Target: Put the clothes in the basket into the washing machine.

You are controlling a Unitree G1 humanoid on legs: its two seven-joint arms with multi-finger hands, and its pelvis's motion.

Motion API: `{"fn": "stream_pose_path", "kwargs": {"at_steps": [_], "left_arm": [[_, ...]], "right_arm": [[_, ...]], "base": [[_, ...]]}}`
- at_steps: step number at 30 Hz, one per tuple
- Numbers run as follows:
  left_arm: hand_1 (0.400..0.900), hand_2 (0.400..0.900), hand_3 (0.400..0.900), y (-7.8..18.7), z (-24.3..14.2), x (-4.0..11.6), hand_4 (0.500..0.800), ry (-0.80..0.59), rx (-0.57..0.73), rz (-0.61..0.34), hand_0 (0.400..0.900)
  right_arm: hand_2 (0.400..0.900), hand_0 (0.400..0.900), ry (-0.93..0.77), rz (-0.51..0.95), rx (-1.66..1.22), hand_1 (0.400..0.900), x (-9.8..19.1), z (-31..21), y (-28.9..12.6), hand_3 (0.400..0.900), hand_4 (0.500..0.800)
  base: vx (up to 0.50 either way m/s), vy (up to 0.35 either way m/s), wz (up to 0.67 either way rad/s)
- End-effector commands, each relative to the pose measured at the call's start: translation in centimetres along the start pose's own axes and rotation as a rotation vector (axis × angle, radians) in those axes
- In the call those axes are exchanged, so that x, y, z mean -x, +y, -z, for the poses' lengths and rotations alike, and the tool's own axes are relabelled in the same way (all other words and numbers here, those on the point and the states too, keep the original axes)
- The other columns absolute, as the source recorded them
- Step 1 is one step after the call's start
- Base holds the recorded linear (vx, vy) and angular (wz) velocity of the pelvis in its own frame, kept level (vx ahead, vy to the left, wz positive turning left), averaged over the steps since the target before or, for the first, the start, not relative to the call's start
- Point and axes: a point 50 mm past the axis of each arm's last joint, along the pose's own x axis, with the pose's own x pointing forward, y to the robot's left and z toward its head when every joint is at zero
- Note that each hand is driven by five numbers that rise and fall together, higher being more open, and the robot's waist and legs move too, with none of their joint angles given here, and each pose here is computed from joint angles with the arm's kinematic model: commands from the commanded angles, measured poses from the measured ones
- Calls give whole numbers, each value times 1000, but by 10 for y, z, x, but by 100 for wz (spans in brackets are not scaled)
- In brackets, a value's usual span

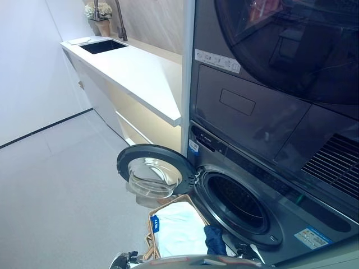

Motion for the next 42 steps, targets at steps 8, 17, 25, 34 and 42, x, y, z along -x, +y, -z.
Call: {"fn": "stream_pose_path", "kwargs": {"at_steps": [8, 17, 25, 34, 42], "left_arm": [[900, 900, 900, 19, -6, -2, 800, 18, 29, -70, 900], [900, 900, 900, 21, -38, -7, 800, -109, 45, -94, 900], [900, 900, 900, 16, -78, -9, 800, -247, 68, -114, 900], [900, 900, 900, 18, -113, -7, 800, -376, 129, -135, 900], [900, 900, 900, 11, -134, -4, 800, -458, 149, -107, 900]], "right_arm": [[900, 900, -76, 18, 2, 900, -3, -23, -1, 900, 800], [900, 900, -146, 156, -15, 900, -12, -57, -46, 900, 800], [900, 900, -367, 365, -55, 900, -5, -147, -111, 900, 800], [900, 900, -456, 544, -107, 900, 15, -198, -167, 900, 800], [900, 900, -423, 681, -123, 900, 31, -209, -214, 900, 800]], "base": [[3, -2, 1], [-76, 10, 16], [-140, 22, 10], [-80, 24, 9], [-42, 28, 11]]}}
